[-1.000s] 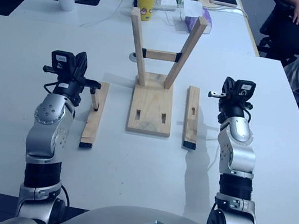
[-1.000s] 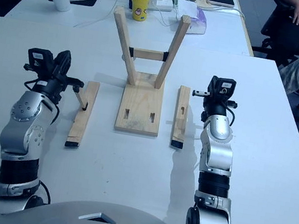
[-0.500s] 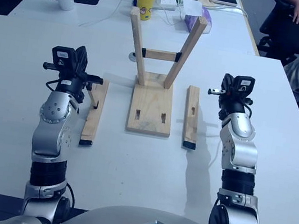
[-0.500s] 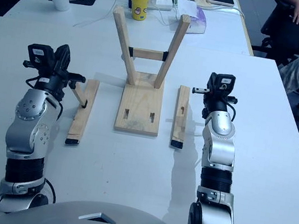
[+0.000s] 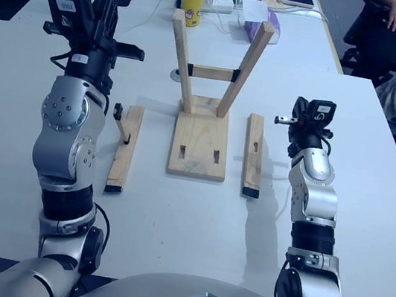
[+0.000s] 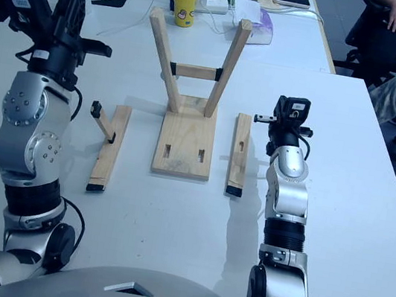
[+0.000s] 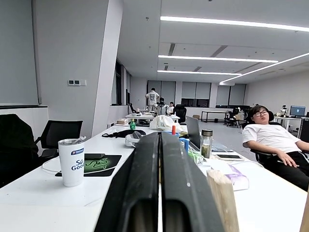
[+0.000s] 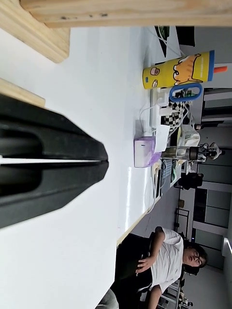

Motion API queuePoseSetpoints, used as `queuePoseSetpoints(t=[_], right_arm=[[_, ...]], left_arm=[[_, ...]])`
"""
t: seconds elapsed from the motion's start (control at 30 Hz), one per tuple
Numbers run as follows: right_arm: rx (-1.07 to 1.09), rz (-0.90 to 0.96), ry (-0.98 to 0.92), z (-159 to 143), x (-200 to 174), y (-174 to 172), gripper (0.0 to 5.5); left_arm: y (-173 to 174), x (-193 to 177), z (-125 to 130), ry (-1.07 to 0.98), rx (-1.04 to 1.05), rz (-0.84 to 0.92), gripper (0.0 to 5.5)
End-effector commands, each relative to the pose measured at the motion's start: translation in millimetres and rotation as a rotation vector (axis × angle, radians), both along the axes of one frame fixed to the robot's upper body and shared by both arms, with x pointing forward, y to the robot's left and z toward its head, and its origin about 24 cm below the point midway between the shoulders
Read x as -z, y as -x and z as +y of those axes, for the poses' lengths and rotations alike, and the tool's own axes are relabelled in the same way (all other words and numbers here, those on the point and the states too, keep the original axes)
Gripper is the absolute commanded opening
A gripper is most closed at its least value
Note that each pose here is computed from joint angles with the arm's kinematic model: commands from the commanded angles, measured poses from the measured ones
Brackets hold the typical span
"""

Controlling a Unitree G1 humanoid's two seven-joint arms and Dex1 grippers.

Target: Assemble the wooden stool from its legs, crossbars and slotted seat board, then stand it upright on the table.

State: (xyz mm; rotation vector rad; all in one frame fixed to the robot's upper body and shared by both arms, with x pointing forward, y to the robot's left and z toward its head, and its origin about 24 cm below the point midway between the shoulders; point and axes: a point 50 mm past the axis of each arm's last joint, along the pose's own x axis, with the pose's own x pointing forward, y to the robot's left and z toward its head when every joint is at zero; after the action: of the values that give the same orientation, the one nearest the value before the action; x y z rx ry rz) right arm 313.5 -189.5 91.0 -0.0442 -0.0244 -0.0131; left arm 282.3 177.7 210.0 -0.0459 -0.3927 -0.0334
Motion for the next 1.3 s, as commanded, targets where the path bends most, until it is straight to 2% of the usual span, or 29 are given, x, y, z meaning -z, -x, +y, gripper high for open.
queuePoseSetpoints(t=[0.03, 0.43, 0.5, 0.57, 0.7, 0.8, 1.13, 1.2, 1.3], right_arm=[[0.016, -0.036, 0.015, -5, -8, 0, 0.00], [0.038, -0.049, -0.011, 1, -5, 2, 0.00], [0.048, -0.060, -0.011, 0, -7, 0, 0.00], [0.077, -0.126, 0.008, -8, -26, -9, 0.00], [0.216, -0.309, 0.020, -41, -98, -40, 0.00], [0.235, -0.318, 0.034, -47, -103, -47, 0.00], [0.127, -0.133, 0.048, -13, -27, -25, 0.00], [0.122, -0.112, 0.048, -11, -20, -20, 0.00], [0.130, -0.102, 0.047, -10, -16, -14, 0.00]], left_arm=[[0, -4, 13, 0.061, -0.010, 0.019, 0.03], [0, 39, -7, 0.030, 0.094, 0.240, 0.03], [6, 62, -3, -0.004, 0.061, 0.326, 0.03], [9, 85, 1, -0.025, 0.037, 0.404, 0.03], [2, 109, 7, -0.059, 0.000, 0.432, 0.03], [-6, 91, 2, -0.039, 0.020, 0.315, 0.03], [4, -30, -5, 0.075, 0.099, -0.201, 0.03], [7, -40, 1, 0.064, 0.078, -0.214, 0.03], [7, -29, 18, 0.010, -0.005, -0.129, 0.03]])
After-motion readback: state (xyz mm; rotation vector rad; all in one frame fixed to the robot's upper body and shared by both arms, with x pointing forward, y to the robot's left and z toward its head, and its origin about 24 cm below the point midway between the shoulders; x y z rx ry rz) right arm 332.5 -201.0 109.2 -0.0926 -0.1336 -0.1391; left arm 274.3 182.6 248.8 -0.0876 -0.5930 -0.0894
